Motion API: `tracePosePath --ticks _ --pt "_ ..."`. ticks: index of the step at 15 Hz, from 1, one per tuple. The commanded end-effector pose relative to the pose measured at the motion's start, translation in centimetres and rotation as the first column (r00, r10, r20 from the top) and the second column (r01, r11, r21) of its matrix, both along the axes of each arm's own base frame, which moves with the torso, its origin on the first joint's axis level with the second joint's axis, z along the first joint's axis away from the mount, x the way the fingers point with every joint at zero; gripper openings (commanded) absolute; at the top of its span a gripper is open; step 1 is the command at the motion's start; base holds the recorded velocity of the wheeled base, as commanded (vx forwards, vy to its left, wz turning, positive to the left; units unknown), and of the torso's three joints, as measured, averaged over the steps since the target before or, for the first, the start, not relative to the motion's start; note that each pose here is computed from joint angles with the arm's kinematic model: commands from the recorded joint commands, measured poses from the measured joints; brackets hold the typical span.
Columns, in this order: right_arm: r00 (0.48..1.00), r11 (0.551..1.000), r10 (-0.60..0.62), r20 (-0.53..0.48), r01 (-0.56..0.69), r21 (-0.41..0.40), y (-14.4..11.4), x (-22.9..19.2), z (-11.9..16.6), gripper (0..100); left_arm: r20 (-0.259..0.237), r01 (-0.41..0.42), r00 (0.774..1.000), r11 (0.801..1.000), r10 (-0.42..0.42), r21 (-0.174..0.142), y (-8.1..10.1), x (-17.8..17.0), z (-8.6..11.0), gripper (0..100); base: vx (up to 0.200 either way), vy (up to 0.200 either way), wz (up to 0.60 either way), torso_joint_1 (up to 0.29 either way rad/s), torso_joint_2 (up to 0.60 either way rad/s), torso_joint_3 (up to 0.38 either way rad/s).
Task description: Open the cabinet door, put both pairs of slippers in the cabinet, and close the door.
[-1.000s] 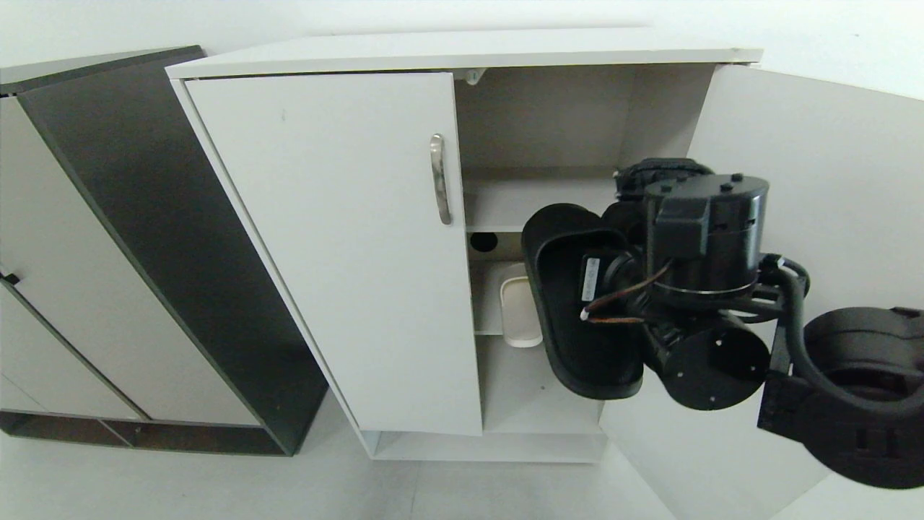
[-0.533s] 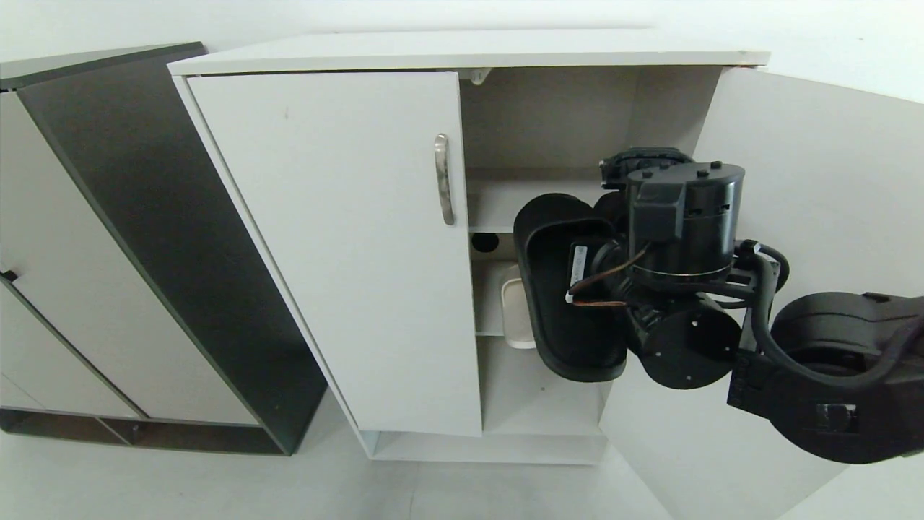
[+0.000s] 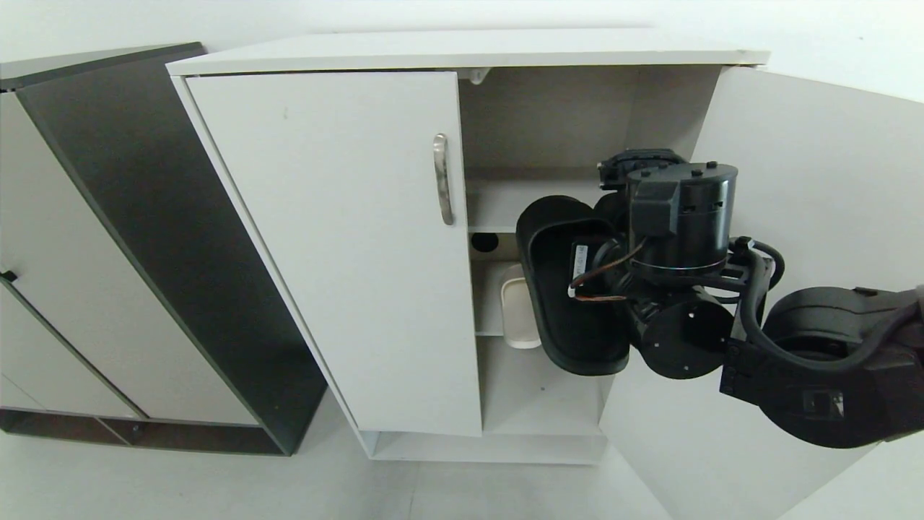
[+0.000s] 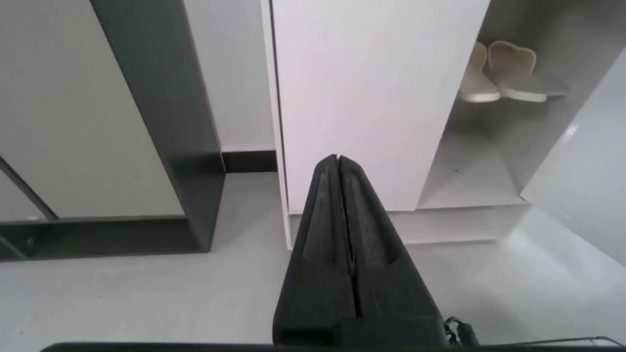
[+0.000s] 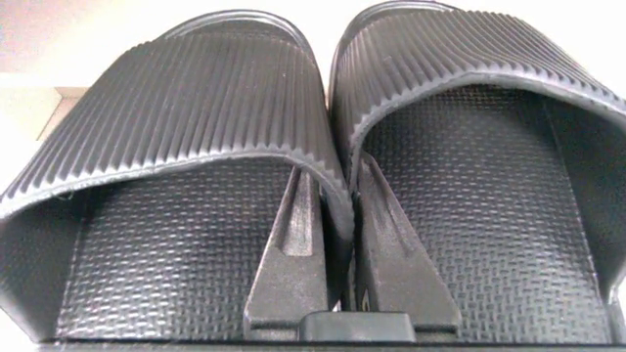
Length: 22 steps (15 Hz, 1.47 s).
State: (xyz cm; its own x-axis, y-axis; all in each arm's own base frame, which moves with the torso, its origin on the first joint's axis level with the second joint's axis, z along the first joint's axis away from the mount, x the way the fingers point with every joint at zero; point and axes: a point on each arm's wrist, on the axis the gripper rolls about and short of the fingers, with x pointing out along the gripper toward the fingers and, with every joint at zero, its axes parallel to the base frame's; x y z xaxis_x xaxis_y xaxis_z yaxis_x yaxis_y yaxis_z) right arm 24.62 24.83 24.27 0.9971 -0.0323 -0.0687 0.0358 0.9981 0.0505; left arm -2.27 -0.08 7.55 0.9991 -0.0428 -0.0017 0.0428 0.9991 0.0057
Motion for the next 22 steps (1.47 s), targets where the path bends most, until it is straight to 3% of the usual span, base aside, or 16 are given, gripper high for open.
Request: tracePosePath --ticks 1,3,16,22 --pt "1.0 1.0 0.001 0.005 -0.001 0.003 0.0 0.0 0.2 0 -0.001 0.0 1.0 1.0 0.0 0.0 0.0 0.0 0.0 0 0.0 0.0 0.0 0.0 0.0 0.0" --pt "1.0 1.0 -0.005 0.008 0.005 -0.003 -0.1 0.2 0.3 0 -0.001 0.0 1.0 1.0 0.0 0.0 0.0 0.0 0.0 0 0.0 0.0 0.0 0.0 0.0 0.0" --pt "1.0 1.0 0.003 0.005 -0.003 -0.007 0.3 0.5 0.1 0 -0.001 0.0 1.0 1.0 0.0 0.0 0.0 0.0 0.0 0 0.2 0.0 0.0 0.002 0.0 0.005" --pt "1.0 1.0 0.016 -0.015 -0.016 -0.015 1.1 2.0 -1.3 0 -0.001 0.0 1.0 1.0 0.0 0.0 0.0 0.0 0.0 0 0.0 0.0 0.0 0.0 0.0 0.0"
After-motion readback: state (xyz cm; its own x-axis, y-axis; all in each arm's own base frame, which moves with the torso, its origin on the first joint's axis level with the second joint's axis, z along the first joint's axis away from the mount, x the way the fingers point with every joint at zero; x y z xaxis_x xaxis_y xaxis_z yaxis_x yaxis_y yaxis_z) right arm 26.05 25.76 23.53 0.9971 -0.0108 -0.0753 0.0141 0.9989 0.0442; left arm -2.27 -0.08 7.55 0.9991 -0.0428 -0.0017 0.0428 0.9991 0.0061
